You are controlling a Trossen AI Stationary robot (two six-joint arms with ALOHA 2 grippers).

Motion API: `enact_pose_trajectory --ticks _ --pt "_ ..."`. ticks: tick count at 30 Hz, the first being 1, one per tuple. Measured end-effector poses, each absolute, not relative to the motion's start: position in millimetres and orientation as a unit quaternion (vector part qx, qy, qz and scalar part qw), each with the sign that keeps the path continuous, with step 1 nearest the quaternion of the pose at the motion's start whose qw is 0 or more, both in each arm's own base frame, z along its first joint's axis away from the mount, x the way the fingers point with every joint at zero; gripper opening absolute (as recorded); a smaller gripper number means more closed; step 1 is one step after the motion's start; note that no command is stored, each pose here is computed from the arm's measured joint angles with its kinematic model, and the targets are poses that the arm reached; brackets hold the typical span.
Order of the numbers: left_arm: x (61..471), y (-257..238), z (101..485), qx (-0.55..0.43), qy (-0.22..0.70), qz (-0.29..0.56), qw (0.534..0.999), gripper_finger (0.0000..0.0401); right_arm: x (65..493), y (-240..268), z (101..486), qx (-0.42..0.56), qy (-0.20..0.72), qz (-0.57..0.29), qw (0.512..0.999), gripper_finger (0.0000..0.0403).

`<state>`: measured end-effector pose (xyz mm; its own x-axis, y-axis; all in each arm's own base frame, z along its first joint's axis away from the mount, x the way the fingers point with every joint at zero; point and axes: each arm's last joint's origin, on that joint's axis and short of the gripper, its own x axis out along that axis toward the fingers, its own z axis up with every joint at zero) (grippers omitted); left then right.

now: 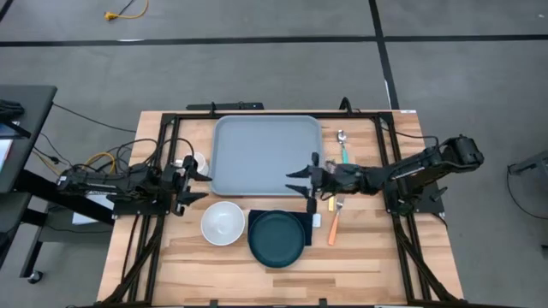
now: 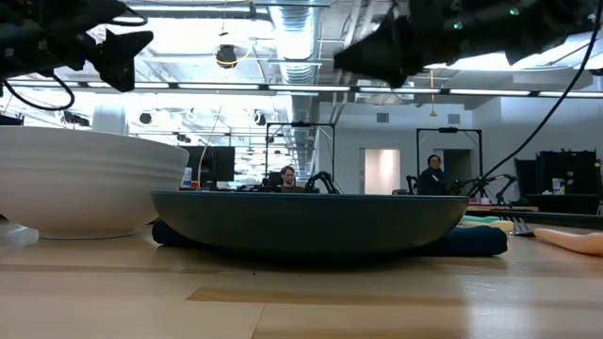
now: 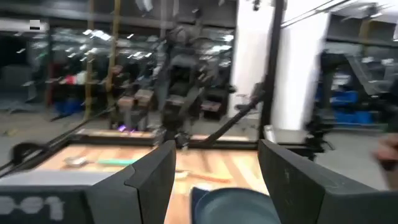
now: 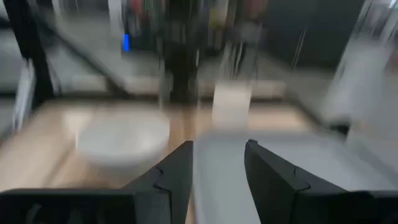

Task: Set up tray
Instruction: Put the white mug on the top left of the gray tray

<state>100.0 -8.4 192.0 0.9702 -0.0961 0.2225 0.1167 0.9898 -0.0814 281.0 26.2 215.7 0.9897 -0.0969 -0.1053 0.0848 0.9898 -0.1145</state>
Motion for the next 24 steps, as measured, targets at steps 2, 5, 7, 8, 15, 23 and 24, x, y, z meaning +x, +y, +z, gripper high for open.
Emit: enact_pose_trajectory --ticks 2,5,7,8,15,23,24 --pt "98.7 -5.1 201.1 -0.059 -0.113 0.0 0.992 0.0219 276.3 21.9 222.5 -0.058 -0.02 -0.056 0.997 0.0136" --pt "94.5 2.2 218.0 -0.077 -0.105 0.123 0.984 0.0219 273.5 16.4 231.2 -0.064 -0.074 -0.071 0.993 0.0136" --pt "91.8 5.9 228.0 -0.089 -0.074 0.186 0.976 0.0219 270.9 13.9 235.6 -0.076 -0.083 -0.077 0.991 0.0136" --pt "90.7 6.8 234.9 -0.097 -0.06 0.202 0.973 0.0219 270.4 12.9 238.0 -0.08 -0.09 -0.079 0.99 0.0136" --pt "93.5 7.5 287.7 -0.131 0.073 0.24 0.959 0.0219 270.2 8.9 235.8 -0.085 -0.072 -0.085 0.99 0.0136" --pt "116.5 9.6 334.9 -0.104 0.287 0.316 0.898 0.0219 271.5 9.5 218.6 -0.076 0.015 -0.076 0.994 0.0136" --pt "120.2 9.7 337.0 -0.095 0.318 0.315 0.889 0.0219 271.4 9.7 216.6 -0.071 0.025 -0.075 0.994 0.0136"
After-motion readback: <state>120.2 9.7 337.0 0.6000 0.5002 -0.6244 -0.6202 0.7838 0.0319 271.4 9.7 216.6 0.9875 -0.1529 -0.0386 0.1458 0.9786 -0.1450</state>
